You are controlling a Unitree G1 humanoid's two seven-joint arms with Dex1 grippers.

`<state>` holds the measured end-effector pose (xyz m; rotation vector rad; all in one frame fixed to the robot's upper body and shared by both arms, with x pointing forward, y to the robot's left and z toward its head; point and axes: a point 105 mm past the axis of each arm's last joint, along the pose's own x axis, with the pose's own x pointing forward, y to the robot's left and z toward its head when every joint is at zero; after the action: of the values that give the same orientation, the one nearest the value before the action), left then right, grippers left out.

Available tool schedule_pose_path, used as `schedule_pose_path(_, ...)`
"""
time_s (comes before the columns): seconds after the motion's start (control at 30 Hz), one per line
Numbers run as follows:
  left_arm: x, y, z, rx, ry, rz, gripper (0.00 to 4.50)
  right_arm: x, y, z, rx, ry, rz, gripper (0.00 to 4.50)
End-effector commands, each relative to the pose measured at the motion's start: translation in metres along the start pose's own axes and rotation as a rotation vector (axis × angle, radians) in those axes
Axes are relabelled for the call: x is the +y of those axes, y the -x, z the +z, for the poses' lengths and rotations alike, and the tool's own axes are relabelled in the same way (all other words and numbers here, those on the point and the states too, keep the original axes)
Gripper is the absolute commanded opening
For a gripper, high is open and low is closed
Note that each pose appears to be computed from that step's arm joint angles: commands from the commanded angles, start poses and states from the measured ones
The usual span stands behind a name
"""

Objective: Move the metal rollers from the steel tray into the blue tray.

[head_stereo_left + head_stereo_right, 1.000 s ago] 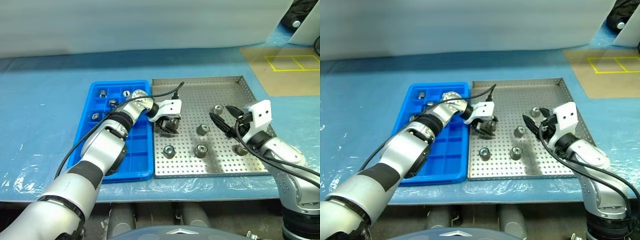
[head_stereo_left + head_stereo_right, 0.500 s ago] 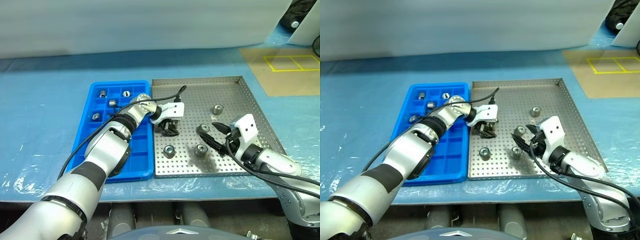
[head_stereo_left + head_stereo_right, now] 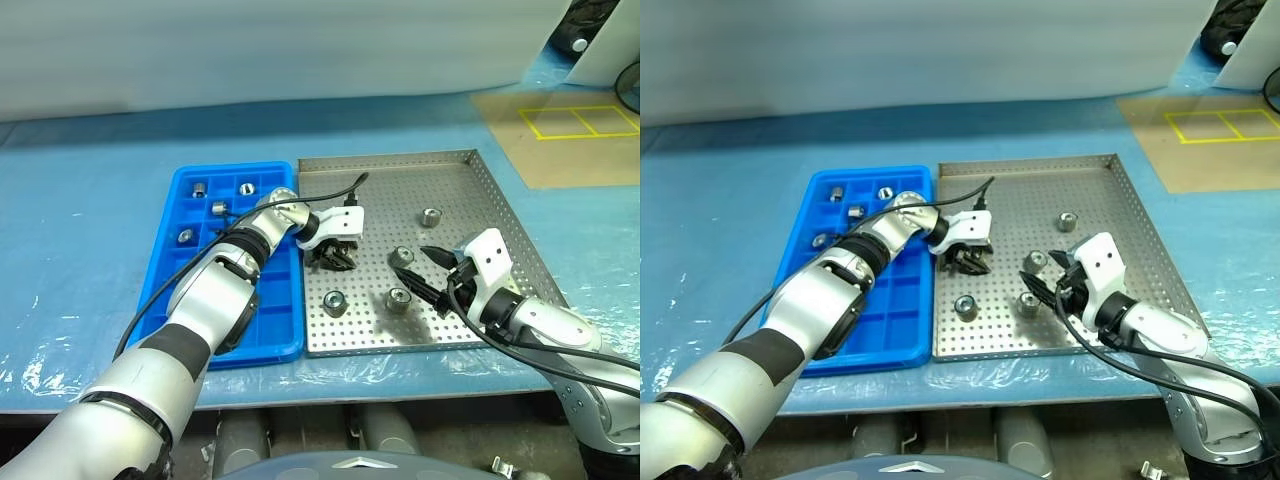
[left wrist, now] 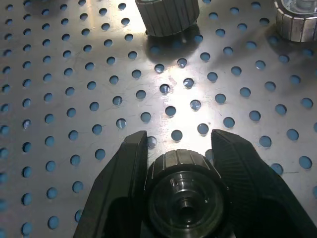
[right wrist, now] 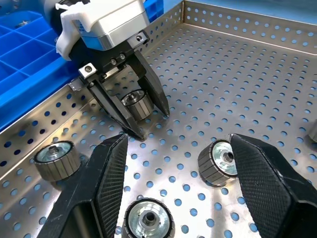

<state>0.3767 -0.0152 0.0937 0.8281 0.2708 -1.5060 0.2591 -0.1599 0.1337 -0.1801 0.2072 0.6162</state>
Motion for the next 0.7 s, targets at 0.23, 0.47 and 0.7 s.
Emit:
schedule_pose_path(0.23,0.002,0.005,-0.009,0.02,-0.003,0.027,1.74,0.001,-0.002,0.01,-0.045,0.038,-0.005,3.35)
schedule_pose_path(0.47,0.014,0.024,0.022,-0.149,-0.013,0.028,1.74,0.001,-0.007,0.011,-0.051,0.043,0.005,3.35)
schedule_pose_path(0.7,0.027,0.071,0.046,-0.274,-0.154,0.048,1.74,-0.002,-0.017,0.022,-0.083,0.067,0.044,3.35)
